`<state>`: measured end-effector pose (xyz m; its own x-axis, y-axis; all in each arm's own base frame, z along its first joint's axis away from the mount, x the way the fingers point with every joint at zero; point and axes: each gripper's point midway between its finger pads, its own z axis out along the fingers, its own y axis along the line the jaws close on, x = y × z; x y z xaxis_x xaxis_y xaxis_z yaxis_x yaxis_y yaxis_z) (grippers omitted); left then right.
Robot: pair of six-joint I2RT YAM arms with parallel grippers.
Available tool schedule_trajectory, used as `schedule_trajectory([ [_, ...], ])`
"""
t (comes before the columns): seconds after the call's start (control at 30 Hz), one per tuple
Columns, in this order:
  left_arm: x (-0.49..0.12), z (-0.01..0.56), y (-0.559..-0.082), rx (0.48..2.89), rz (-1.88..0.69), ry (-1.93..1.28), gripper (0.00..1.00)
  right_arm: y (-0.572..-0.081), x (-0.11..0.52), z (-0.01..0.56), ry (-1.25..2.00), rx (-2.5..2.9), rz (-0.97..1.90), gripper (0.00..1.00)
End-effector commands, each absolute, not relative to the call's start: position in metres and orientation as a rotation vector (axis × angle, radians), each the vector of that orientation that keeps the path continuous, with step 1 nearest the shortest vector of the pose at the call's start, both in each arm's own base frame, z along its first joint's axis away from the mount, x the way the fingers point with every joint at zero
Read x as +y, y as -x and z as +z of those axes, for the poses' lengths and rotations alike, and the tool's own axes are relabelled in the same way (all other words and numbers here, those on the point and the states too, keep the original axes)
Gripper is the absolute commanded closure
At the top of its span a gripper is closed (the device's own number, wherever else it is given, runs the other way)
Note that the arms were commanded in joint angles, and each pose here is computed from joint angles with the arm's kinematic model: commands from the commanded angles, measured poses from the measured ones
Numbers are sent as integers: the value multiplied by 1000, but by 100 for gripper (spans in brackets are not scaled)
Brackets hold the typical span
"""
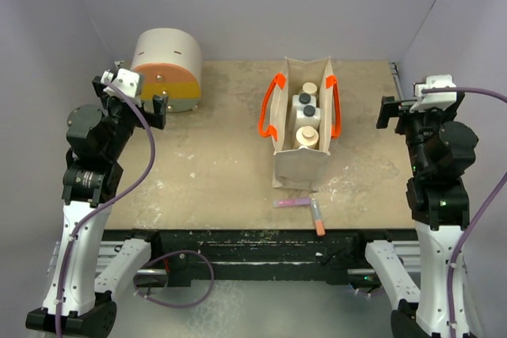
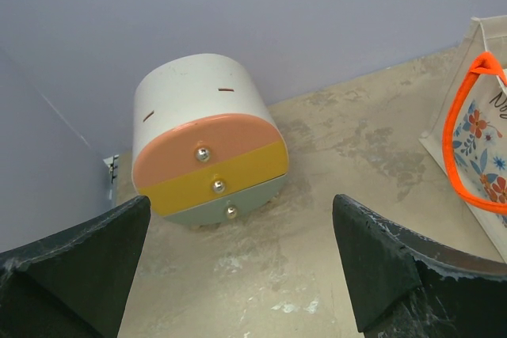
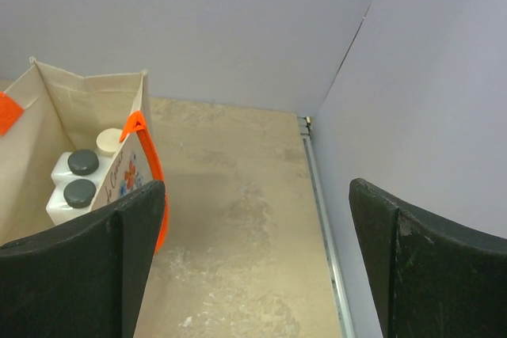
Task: Place the personal care products into the canvas bag
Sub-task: Reset both arms
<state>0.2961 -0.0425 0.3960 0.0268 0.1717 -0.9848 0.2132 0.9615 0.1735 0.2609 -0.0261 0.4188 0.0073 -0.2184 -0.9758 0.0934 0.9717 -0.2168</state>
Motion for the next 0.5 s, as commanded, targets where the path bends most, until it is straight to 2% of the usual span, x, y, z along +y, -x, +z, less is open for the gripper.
schedule_trajectory([
  [0.0,-44,412,-292,1487,-41,-311,1,-257,-24,435,94,1489,-231,0],
  [0.47,-45,411,-291,1489,-52,-306,1,-256,-22,439,109,1485,-221,0],
])
